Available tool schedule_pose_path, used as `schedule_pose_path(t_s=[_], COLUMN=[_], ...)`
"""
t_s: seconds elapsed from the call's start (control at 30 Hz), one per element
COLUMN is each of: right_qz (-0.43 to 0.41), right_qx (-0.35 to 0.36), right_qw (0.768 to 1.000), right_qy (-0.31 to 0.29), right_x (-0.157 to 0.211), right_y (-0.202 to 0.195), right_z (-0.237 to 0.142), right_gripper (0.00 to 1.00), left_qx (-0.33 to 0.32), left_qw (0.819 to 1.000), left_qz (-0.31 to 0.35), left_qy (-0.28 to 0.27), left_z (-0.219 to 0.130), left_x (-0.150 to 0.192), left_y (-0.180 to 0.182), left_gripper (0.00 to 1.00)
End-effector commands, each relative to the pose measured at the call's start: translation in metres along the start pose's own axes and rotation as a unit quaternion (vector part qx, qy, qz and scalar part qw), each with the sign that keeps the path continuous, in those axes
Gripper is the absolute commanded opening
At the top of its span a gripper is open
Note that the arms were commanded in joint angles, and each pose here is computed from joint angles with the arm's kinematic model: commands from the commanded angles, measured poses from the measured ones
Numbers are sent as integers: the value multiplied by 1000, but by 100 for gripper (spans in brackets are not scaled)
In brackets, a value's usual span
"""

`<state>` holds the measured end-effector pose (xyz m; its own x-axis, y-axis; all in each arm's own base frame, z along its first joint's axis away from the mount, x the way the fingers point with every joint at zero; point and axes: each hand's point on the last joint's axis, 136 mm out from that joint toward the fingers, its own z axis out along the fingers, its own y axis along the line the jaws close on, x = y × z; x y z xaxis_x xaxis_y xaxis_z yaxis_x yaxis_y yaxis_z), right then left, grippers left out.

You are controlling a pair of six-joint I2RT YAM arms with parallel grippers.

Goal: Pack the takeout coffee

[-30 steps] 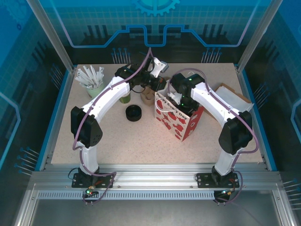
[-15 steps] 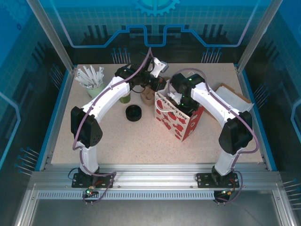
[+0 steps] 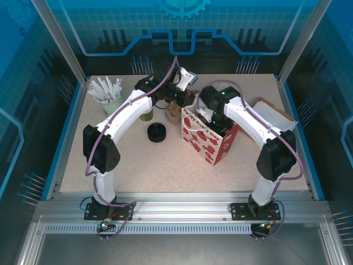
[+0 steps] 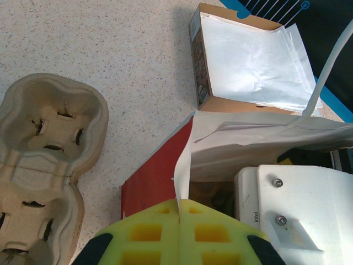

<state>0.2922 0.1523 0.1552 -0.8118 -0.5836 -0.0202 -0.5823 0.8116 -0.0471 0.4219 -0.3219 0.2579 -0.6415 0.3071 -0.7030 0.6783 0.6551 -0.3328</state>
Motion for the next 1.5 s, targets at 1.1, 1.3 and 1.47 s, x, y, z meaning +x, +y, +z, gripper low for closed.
schedule_pose_path(t_s=[1.1, 1.3, 1.47], right_qz=[18, 18, 18], right_qx=[-3, -3, -4], right_qw=[1000, 1000, 1000], right_qy=[24, 23, 25], right_x=[13, 12, 11], right_y=[-9, -9, -10], right_z=[27, 26, 28], right_gripper=[36, 36, 36], left_qx=[-2, -2, -1], left_qw=[1000, 1000, 1000], left_qz=[4, 4, 4], left_qy=[30, 29, 30], left_z=[-2, -2, -1], left_x=[18, 18, 18], left_y=[2, 2, 1], left_gripper=[0, 0, 0])
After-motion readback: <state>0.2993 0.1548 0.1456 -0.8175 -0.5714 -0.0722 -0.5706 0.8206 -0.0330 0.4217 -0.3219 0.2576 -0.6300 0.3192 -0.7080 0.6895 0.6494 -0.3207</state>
